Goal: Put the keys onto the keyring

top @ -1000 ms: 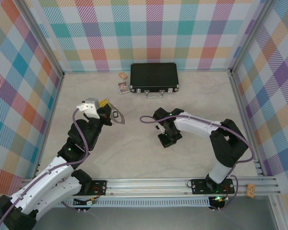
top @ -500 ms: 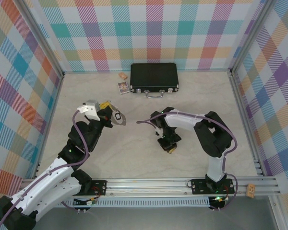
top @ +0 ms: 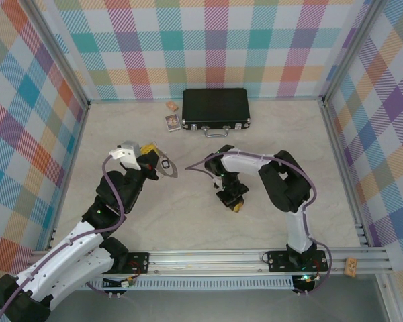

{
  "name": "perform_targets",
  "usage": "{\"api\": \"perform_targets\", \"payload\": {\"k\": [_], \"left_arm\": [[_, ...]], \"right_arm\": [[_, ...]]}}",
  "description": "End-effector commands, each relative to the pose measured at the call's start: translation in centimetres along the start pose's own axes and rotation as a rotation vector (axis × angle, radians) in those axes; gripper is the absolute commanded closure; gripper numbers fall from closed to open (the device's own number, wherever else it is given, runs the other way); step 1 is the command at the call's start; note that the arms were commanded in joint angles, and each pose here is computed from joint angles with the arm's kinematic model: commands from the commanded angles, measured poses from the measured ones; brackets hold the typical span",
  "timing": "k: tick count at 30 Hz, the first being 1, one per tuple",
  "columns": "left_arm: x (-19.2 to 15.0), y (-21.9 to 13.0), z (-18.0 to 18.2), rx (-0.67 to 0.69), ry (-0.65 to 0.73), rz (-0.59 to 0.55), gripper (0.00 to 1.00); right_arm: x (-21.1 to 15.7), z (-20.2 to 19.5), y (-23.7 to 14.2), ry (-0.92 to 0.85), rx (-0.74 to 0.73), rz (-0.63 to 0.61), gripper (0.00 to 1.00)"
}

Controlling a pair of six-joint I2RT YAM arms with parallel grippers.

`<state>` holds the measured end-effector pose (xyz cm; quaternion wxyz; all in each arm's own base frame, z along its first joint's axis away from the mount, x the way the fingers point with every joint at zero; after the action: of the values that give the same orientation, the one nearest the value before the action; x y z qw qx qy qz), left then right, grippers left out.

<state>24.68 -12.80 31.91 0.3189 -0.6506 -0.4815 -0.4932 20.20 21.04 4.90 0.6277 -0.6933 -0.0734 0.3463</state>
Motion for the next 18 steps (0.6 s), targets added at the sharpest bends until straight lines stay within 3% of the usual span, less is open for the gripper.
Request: {"api": "perform_targets", "payload": {"k": [1, 8, 18], "left_arm": [[1.5, -0.3, 0.0, -0.003, -0.018, -0.070, 1.00], [1.5, -0.4, 0.1, -0.001, -0.019, -0.073, 1.00], [1.6, -0.4, 0.0, -0.006, -0.022, -0.072, 1.00]], "right_arm": [[0.9, -0.5, -0.3, -0.014, -0.011, 0.013, 1.00], [2.4, -1.3, -0.8, 0.013, 0.040, -0.001, 0.98], [2.4, -1.6, -1.7, 0.020, 0.025, -0.057, 0.76]]}}
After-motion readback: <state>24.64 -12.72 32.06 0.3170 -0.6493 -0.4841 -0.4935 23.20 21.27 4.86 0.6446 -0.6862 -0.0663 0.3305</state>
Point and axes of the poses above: each hand's point on the last joint's axis, 136 mm out from that joint toward the fingers, its own y axis out along the fingers, its own z axis along the line the jaws close on, x = y × z, the point moved 3 cm from there along -y, back along the fingers, and after that the axes turned 1 degree about -y, right-handed, at the moved point
